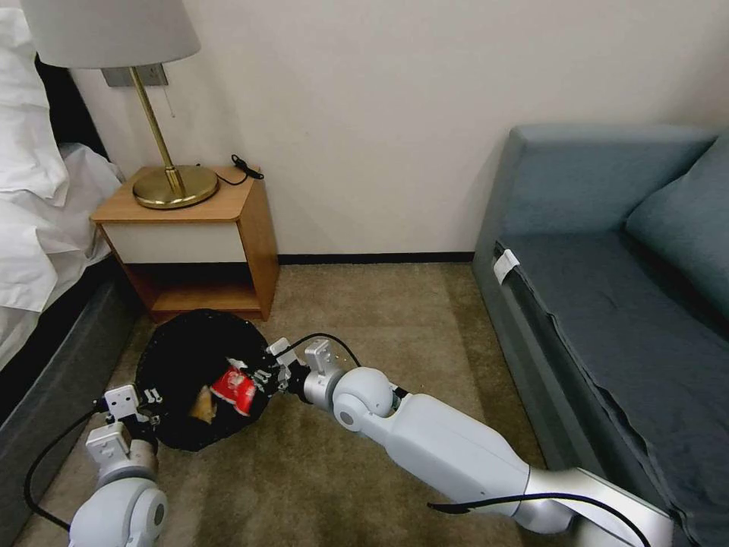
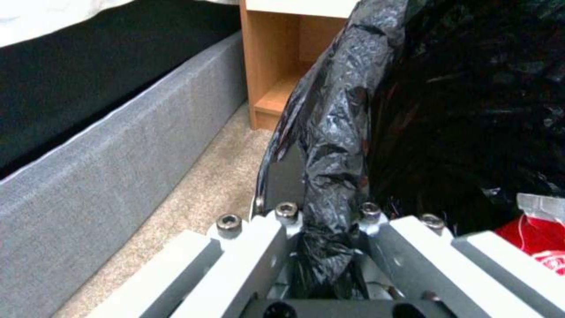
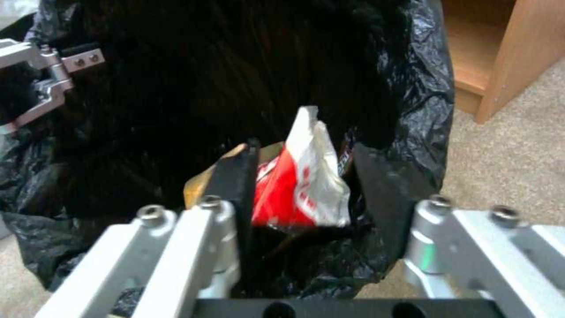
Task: Pick up the trash bin, then pick up the garbage on the floor and place it into the trash bin.
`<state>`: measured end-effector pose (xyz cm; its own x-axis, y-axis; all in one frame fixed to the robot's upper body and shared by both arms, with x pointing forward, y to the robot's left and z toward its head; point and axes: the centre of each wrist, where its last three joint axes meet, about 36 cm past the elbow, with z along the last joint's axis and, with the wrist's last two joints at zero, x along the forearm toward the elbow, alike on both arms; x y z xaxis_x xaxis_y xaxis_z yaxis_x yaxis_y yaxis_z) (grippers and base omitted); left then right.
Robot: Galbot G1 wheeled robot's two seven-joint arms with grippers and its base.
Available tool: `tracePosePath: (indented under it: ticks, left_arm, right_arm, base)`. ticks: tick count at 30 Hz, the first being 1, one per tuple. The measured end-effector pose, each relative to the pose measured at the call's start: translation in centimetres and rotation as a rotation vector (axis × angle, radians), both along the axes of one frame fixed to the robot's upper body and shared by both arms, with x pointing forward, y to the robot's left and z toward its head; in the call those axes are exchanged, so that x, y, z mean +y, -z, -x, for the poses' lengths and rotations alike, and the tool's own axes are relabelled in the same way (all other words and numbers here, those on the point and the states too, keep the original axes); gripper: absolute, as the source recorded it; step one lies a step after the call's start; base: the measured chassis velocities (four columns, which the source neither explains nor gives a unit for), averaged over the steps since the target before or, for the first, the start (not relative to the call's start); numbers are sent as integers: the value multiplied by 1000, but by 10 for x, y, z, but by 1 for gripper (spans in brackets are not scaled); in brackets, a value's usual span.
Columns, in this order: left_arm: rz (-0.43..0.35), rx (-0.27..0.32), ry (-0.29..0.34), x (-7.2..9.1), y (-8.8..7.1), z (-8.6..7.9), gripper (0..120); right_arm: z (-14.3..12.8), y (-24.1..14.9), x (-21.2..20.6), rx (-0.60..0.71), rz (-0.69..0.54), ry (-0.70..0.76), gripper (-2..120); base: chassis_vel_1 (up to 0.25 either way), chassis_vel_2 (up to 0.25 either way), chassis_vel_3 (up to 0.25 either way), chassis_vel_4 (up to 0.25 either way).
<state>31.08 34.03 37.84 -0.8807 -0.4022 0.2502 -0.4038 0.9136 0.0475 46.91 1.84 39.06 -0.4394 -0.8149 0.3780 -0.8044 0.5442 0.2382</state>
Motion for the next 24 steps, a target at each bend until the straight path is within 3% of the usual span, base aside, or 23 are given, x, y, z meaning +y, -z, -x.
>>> tracePosePath:
  ticks: [1,7,11,13,15,17,20,24]
  left_arm:
    - [0,0,0,0,0,0,2]
    - [10,4,-3,-3,1,2,2]
    - [20,2,-2,-4,0,3,2]
    - [97,0,-11,-6,-8,2,2]
    - [132,-2,-20,-5,-12,2,2]
    - [159,-5,-29,-4,-15,2,2]
    - [324,-4,-96,2,-27,3,2]
    - [408,17,-155,6,-30,3,2]
  right_arm:
    - [0,0,0,0,0,0,45]
    - [-10,-6,-6,-11,-19,35,75]
    - [-18,-10,-10,-20,-33,63,83]
    - [-35,-20,-21,-41,-56,124,95]
    - [-41,-23,-26,-48,-65,148,98]
    - [-47,-26,-32,-55,-73,170,99]
    - [-71,-34,-63,-84,-102,284,100]
    - [-79,-31,-85,-92,-107,340,100]
  base:
    - [0,0,0,0]
    - [0,0,0,0]
    - [0,0,0,0]
    - [0,0,0,0]
    - [0,0,0,0]
    - [0,0,0,0]
    - [0,0,0,0]
    - [0,0,0,0]
